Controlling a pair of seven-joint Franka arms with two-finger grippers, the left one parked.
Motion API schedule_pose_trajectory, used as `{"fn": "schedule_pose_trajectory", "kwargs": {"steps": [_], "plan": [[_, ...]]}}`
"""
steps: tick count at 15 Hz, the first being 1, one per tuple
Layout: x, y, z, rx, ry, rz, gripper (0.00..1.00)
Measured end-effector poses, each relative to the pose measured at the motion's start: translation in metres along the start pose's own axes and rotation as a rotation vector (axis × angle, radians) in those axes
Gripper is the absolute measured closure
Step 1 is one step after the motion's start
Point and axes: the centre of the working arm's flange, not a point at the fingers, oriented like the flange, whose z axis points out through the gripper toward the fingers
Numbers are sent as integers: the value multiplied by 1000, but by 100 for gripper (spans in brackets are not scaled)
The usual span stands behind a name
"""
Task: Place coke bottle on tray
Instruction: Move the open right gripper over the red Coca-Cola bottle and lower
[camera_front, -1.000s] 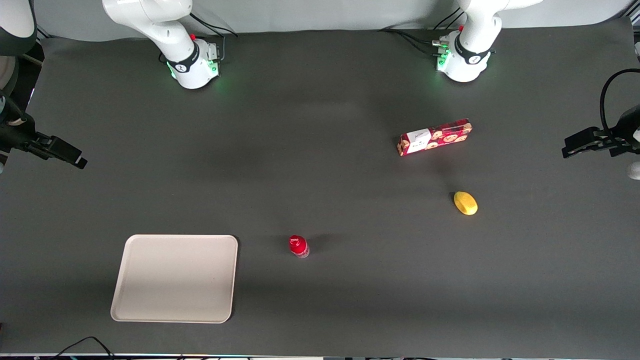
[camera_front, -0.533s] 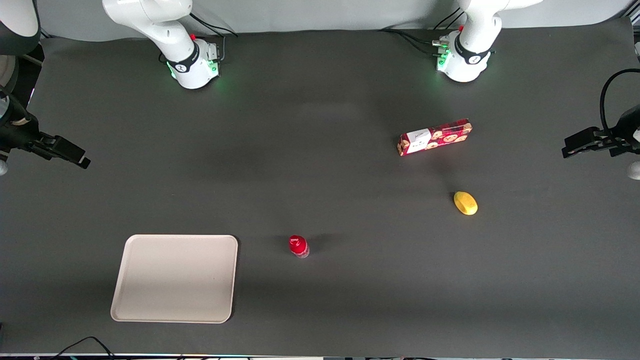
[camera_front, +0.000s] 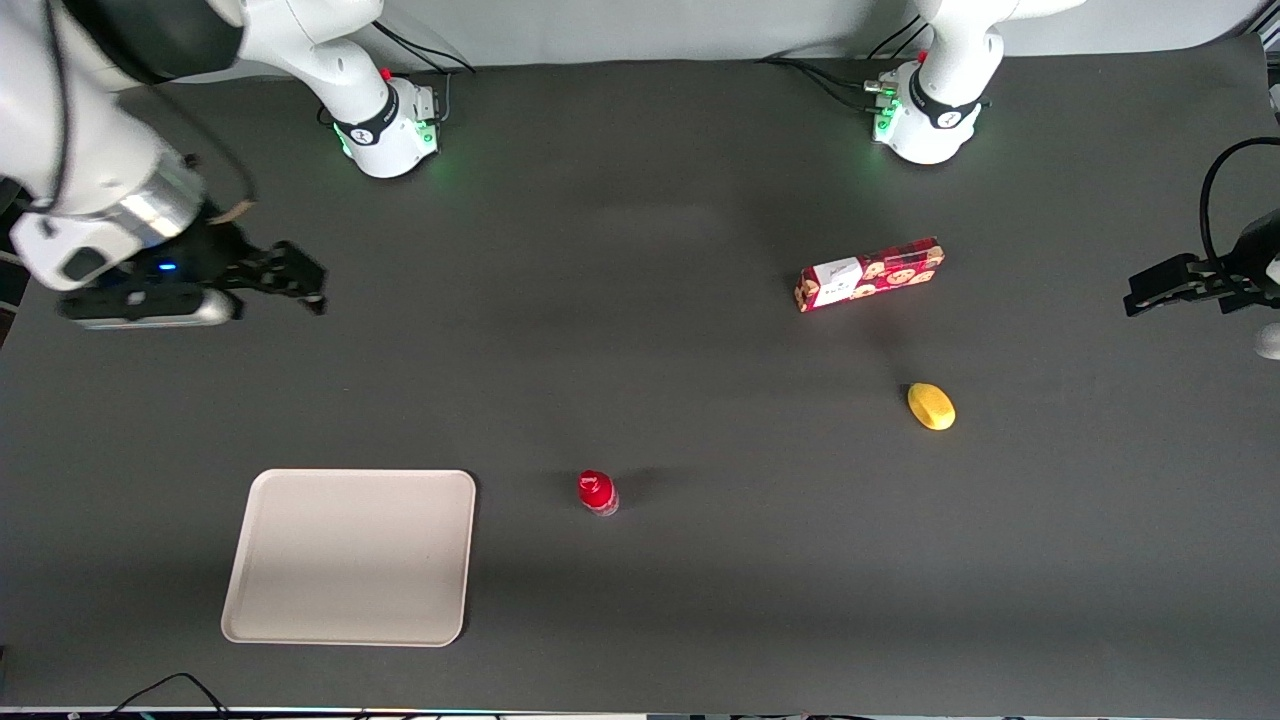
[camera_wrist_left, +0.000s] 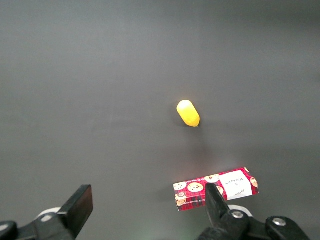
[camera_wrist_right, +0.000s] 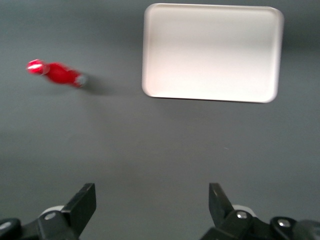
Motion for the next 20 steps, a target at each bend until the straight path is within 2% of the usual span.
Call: {"fn": "schedule_pose_trajectory", "kwargs": {"steps": [3,6,9,11,15,20], "plan": [[-10,-88,12,13,-10,-140,0],[-14,-155,25,71,-30,-200,0],[4,-177,39,81,-24,-204,0],[22,-193,58,76,-6,-208,0],[61,-220,133,62,44,-202,0],[79,-238,220,47,69,-168,0]]}}
